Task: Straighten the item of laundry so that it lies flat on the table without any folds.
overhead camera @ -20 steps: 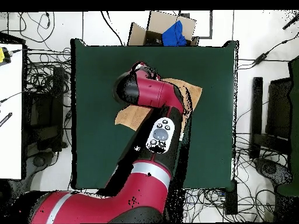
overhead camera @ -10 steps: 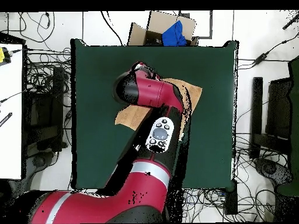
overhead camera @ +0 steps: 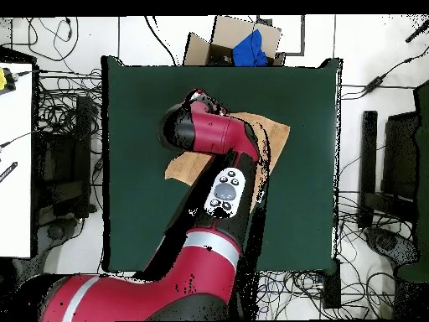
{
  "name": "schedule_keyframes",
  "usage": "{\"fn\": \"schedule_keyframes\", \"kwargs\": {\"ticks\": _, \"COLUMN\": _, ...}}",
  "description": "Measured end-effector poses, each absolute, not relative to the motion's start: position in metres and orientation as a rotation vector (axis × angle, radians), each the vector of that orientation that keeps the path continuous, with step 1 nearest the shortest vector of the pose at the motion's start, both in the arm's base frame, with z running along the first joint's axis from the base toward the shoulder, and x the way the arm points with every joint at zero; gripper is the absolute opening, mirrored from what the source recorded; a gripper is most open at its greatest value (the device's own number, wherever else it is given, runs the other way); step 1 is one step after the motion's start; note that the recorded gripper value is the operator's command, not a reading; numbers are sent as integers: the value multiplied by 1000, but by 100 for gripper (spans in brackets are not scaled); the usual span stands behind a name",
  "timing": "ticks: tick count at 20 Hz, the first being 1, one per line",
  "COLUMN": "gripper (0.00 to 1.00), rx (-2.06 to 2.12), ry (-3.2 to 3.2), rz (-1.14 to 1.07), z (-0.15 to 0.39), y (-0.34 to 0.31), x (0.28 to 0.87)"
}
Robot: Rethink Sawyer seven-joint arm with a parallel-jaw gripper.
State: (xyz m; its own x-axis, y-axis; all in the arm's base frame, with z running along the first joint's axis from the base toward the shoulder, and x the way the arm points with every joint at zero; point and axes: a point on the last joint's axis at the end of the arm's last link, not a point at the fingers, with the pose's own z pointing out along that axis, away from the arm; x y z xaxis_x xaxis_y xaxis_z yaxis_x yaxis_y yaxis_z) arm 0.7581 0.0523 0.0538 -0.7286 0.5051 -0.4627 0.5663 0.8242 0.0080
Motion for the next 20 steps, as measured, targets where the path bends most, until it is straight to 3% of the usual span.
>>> {"fn": "schedule_keyframes", "kwargs": {"ticks": 20, "gripper": 0, "rx": 764, "ry": 2535, "rz": -180, "z": 42, "y": 59, "x": 758}}
